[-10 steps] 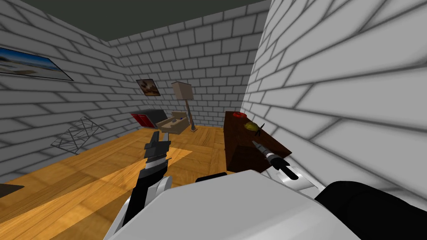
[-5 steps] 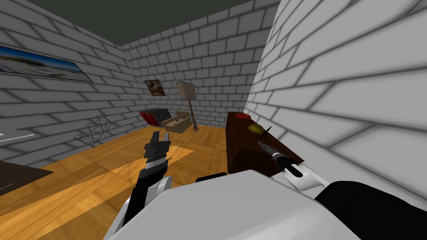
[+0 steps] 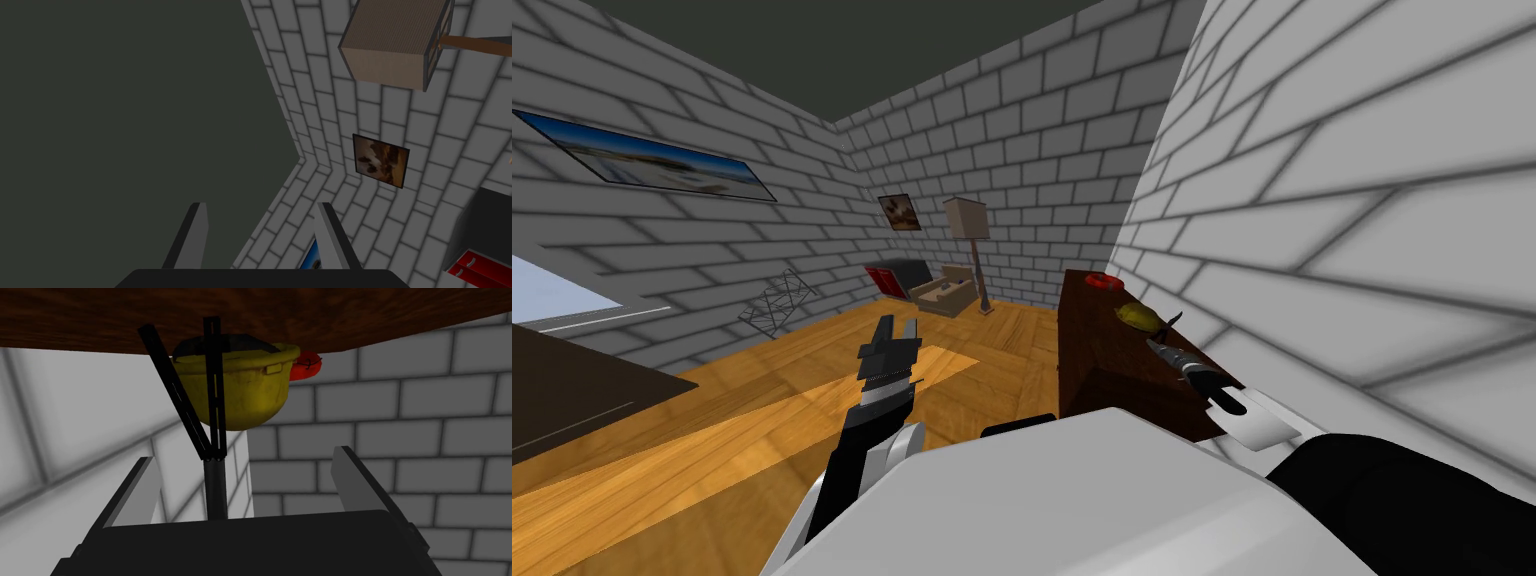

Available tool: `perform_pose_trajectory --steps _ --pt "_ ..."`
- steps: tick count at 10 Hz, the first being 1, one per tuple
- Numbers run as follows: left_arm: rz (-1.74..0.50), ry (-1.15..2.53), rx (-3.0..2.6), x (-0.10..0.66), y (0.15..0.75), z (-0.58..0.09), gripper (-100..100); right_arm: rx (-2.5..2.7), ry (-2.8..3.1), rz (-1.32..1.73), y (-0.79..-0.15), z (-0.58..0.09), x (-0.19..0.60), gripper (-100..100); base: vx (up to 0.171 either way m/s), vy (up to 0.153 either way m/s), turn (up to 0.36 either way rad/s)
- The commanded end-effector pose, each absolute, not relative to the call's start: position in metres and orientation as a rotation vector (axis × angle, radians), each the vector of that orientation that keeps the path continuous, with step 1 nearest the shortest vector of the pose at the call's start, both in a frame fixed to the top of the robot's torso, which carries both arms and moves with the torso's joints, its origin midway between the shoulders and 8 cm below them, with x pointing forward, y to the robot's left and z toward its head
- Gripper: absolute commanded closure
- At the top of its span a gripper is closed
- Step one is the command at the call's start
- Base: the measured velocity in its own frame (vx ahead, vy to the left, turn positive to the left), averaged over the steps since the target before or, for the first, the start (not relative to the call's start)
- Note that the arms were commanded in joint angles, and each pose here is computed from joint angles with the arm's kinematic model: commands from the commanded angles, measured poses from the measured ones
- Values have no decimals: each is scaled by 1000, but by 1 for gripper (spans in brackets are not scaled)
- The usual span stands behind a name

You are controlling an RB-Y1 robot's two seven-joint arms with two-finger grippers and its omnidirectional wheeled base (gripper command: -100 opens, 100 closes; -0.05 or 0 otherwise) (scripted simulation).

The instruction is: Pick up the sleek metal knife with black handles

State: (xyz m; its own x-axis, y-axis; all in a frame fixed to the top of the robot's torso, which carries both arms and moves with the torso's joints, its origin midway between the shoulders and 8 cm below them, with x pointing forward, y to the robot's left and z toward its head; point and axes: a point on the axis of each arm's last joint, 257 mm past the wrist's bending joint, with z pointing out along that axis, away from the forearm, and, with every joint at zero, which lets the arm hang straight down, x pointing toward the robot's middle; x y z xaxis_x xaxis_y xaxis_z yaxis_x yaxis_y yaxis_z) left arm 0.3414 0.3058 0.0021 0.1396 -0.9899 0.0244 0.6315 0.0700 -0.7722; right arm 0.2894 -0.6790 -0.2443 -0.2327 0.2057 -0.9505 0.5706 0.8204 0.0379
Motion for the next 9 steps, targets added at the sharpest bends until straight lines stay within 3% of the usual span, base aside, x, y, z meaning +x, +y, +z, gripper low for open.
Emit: perform_pose_trajectory --steps 1,5,6,7,8,9 --pt "-1341 610 -740 341 306 2 0 575 1813 -458 -698 -234 286 -100 43 -52 108" --pt "-1341 610 -740 341 306 2 0 543 1816 -588 -731 -214 276 -100 42 -47 105" --pt "-1341 610 -740 341 306 2 0 542 1816 -595 -733 -213 276 0 0 0 0" --pt "-1341 610 -740 341 306 2 0 542 1816 -594 -732 -213 276 -100 0 0 0" --pt "-1341 610 -740 341 306 2 0 542 1816 -594 -733 -213 276 100 0 0 0" --pt "-1341 610 -740 341 306 2 0 542 1816 -594 -732 -213 276 100 0 0 0"
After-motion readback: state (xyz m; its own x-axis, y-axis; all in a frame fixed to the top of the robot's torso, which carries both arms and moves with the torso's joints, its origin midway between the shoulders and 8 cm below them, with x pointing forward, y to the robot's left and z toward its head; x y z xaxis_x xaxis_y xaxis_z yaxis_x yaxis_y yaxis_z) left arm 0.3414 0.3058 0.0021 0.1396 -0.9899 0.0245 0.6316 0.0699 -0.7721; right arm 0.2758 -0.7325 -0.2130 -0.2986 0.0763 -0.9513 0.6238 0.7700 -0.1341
